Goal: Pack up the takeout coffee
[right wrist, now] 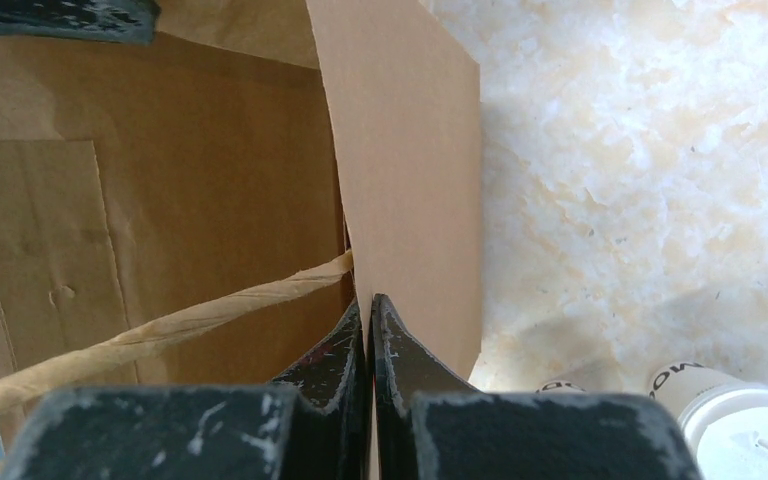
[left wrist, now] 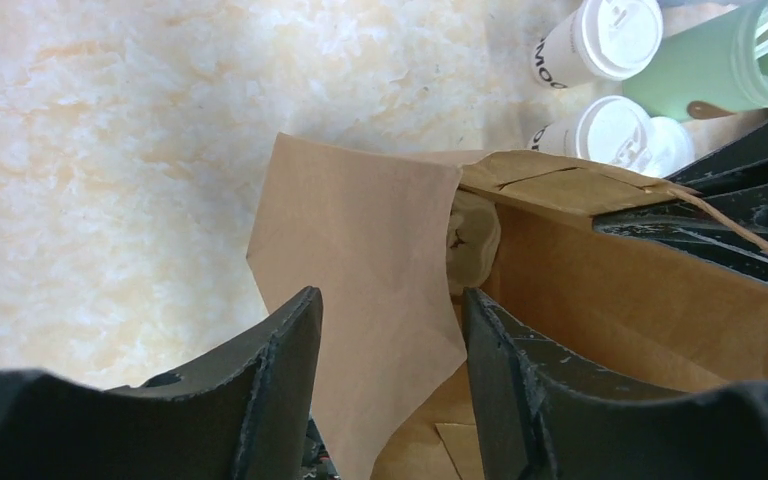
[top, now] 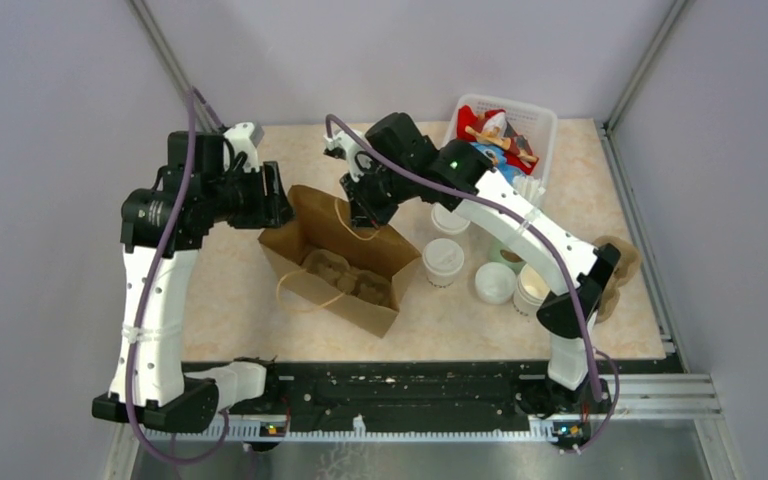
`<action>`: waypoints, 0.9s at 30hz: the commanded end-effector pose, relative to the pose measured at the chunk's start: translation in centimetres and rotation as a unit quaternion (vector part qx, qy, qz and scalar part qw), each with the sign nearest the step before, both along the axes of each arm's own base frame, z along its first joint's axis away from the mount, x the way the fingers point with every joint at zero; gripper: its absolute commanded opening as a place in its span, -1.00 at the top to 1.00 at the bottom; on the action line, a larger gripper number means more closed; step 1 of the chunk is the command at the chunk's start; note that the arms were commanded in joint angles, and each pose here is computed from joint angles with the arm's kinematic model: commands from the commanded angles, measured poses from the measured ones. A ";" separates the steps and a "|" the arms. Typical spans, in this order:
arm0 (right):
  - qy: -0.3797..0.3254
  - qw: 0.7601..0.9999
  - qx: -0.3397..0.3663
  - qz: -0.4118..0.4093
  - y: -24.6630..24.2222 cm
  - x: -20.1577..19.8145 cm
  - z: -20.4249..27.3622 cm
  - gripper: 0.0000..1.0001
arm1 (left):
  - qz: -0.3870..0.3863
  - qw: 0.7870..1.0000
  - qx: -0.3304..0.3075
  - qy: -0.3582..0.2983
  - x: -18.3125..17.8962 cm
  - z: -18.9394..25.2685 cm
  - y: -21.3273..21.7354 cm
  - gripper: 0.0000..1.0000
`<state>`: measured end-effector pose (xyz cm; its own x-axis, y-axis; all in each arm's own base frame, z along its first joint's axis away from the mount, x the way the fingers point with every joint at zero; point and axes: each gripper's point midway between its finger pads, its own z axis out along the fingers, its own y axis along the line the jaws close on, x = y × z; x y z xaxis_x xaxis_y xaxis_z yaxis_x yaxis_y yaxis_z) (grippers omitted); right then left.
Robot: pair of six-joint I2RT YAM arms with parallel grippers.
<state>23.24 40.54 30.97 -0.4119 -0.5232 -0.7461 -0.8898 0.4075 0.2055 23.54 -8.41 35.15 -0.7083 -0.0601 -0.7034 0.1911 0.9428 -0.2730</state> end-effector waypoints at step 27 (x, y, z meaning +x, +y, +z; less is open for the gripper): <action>-0.013 0.990 0.045 -0.136 -8.9 -2.3 8.2 -0.82 | 0.163 0.970 0.176 -0.037 2.2 0.0 4.3 1.00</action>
<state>23.67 36.82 33.06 -0.5426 -0.4564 -0.7052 -0.7823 0.5804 0.2262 25.85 -5.64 33.51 -0.7081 0.0304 -0.7055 -0.0368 0.9961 0.0799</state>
